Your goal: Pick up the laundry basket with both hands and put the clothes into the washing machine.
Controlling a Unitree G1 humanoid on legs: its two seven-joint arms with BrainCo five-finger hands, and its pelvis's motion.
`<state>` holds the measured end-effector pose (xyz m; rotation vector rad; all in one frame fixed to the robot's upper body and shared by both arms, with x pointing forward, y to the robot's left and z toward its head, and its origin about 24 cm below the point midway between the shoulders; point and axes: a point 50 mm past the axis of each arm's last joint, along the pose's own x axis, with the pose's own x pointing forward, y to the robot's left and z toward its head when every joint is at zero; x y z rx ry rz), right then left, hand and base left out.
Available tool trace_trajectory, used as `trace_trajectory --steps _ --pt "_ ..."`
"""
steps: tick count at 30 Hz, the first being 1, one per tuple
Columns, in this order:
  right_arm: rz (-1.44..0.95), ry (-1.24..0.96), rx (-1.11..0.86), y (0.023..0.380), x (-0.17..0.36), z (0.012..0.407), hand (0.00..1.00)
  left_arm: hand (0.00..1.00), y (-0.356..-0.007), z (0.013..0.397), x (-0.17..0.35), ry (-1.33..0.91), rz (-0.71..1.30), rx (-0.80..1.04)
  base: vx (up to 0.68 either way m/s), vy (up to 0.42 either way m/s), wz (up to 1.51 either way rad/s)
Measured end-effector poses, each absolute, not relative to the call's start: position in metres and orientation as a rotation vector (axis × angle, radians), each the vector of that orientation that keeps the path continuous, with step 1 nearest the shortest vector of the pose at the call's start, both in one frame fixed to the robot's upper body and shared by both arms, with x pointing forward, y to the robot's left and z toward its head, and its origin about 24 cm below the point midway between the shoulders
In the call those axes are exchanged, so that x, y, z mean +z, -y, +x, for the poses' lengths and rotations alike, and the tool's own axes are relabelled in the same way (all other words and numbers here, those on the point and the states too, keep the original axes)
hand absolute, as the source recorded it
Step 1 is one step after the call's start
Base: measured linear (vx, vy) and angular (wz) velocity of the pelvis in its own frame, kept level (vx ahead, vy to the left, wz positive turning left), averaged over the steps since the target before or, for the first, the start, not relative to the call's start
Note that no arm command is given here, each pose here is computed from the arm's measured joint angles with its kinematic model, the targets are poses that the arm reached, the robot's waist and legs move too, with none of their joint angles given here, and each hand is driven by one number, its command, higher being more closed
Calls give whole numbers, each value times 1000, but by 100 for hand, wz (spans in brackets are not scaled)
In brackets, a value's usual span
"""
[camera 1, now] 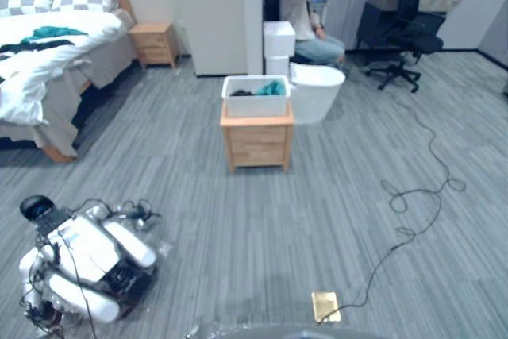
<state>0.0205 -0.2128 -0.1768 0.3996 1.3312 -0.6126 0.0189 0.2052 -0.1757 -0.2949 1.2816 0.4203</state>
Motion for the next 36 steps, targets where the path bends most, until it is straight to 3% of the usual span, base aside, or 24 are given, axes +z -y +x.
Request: trace_trajectory --steps 36 --pt "384 -1331 -560 210 -177 24 0 0 -208 21 -176 -1290 -286 385 -10 -5 0"
